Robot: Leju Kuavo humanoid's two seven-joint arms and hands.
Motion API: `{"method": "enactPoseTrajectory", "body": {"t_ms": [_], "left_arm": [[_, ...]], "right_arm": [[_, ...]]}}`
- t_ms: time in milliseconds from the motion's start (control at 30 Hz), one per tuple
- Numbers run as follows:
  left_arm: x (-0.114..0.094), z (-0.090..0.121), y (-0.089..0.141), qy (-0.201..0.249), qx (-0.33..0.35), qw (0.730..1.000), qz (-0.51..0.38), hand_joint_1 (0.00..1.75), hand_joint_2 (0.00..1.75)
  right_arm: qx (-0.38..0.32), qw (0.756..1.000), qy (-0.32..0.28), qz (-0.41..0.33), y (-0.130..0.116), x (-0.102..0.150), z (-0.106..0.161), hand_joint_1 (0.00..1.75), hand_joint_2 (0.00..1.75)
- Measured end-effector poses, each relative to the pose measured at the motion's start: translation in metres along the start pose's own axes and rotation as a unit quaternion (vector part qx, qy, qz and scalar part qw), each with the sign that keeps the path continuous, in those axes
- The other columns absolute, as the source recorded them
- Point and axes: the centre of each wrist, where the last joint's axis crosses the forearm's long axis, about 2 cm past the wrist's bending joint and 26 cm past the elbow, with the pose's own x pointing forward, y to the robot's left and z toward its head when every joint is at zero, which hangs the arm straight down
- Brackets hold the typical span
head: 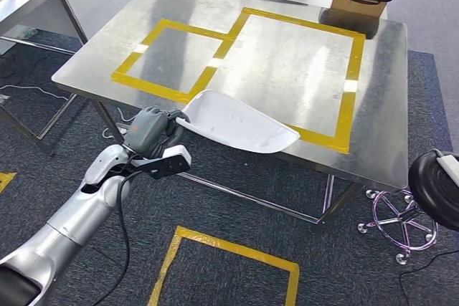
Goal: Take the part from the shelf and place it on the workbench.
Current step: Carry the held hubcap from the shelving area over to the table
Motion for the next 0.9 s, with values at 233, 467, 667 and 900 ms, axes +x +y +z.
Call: {"method": "enactPoseTrajectory", "body": {"t_ms": [233, 467, 667, 900], "left_arm": [[-0.002, 0.001, 0.0, -0.01, -0.011, 1.0, -0.012, 1.75, 1.75], [-0.013, -0.004, 0.013, -0.047, -0.015, 0.998, -0.035, 1.75, 1.75], [-0.037, -0.005, 0.027, -0.053, -0.019, 0.996, -0.064, 1.75, 1.75], [-0.056, -0.001, 0.033, -0.041, -0.035, 0.995, -0.086, 1.75, 1.75]], "right_arm": [[0.002, 1.0, 0.0, 0.005, 0.0, 0.0, 0.0, 0.0, 1.75], [0.01, 1.0, -0.002, 0.025, 0.0, 0.004, 0.0, 0.0, 1.75], [0.015, 0.999, -0.006, 0.039, 0.0, 0.009, -0.001, 0.0, 1.75], [0.026, 0.998, -0.012, 0.052, 0.001, 0.012, -0.001, 0.0, 1.75]]}}
